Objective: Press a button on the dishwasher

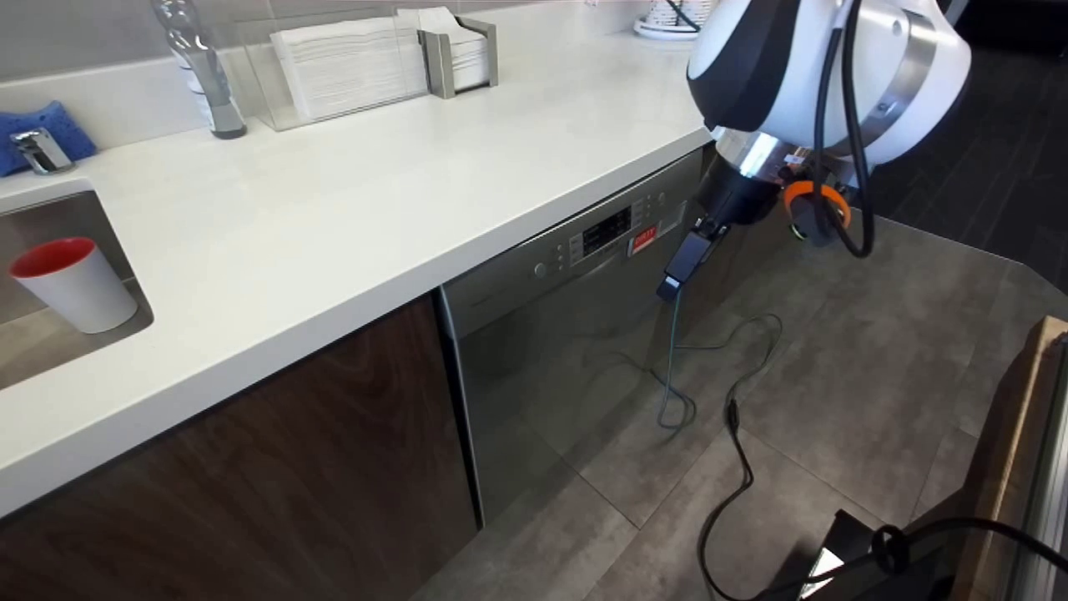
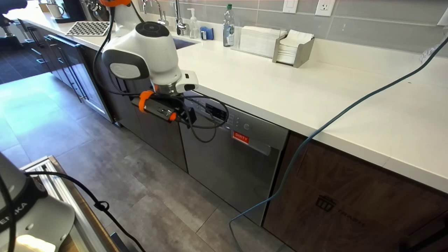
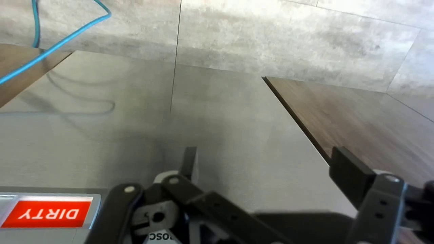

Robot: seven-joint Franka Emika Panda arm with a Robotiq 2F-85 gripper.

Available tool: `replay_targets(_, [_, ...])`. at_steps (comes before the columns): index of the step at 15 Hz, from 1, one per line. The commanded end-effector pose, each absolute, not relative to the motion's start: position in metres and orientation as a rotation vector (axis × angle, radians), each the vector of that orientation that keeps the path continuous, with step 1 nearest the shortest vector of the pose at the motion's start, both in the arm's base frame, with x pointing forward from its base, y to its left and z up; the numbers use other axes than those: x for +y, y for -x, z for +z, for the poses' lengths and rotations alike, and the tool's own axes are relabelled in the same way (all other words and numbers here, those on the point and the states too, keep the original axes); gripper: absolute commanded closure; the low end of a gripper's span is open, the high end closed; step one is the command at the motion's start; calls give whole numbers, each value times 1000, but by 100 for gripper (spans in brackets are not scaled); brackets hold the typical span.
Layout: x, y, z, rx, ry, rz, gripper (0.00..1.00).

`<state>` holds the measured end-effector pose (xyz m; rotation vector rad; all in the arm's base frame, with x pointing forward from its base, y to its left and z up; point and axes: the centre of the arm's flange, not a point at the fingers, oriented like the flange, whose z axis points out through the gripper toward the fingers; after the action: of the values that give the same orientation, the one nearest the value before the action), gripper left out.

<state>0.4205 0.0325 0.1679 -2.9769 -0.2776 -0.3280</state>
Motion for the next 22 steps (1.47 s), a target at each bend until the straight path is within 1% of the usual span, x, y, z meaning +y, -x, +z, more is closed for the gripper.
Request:
replay_targets(1, [41,-423,224,-301,2965,-264,0])
replay_targets(7, [59,-429,256,-348,2906,-174,0])
replay_targets(14, [89,-429,304,-285,2933,-125,0])
replay_targets(15, [80,-431,279,-315,2924,-144,0])
replay_targets(22, [86,-430,292,-293,2924,-149,0])
